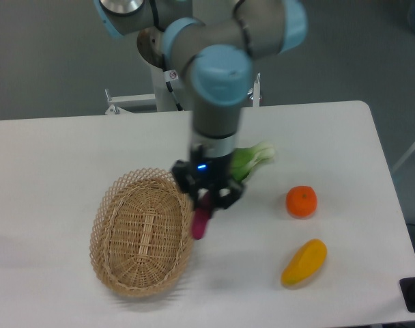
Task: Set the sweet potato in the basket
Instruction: 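Carry the held purple sweet potato over to the wicker basket, then lower the sweet potato into the basket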
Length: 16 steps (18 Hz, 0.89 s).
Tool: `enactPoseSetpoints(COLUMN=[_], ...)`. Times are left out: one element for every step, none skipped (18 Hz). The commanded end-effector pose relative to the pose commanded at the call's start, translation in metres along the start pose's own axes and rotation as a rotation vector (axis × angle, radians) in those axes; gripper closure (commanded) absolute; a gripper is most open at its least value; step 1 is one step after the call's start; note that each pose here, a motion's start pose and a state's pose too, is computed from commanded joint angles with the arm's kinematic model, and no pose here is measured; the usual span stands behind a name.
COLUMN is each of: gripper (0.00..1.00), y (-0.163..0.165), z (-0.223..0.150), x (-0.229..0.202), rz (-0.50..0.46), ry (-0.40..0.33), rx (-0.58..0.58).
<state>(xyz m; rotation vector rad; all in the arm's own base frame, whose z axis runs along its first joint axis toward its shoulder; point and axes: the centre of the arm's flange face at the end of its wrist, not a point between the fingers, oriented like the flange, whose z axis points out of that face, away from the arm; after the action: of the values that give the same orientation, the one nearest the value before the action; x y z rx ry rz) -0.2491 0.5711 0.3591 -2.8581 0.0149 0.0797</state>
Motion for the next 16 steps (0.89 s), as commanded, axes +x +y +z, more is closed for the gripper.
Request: enactPoseSetpoints(gripper=[0.83,0.83,0.83,0.83,0.83,0.83,0.83,0.83,0.83,0.83,0.83,0.83,0.83,0.82,0.81,0.81], y=[-0.005,-0.012,-0.017,-0.020,-0.022,-0.021,-0.019,-0.015,-0.013,-0.010,-0.009,-0.009,-0.009,-0.008,-0.008,-0.008], z=[0.009,0.018,0.030,0.041,0.049,0.058,0.066,0.074,0.081,0.089,0.093,0.100,0.104,0.109,0.115,0.121], x=[0.014,0.030,0.042,0.047,0.053,0.061,0.066,0.067,0.068,0.070,0.072,0.076,0.078,0.078,0.081,0.087], rz=[0.015,0.038,0.048,0.034,0.026,0.033,0.039,0.043,0.044,0.047,0.050,0.055,0.058,0.062,0.070,0.081], ry=[-0.027,-0.048,-0.067,-0.081,-0.092,-0.090,-0.082,-0.077,-0.070,-0.063,-0.059,-0.053,-0.049,-0.049,-0.058,-0.063], rx=[-0.024,-0.051,-0.067,-0.077,-0.081,-0.094,-0.107,-0.122,-0.134,-0.144,-0.151,-0.160,-0.167,-0.178,-0.193,-0.207])
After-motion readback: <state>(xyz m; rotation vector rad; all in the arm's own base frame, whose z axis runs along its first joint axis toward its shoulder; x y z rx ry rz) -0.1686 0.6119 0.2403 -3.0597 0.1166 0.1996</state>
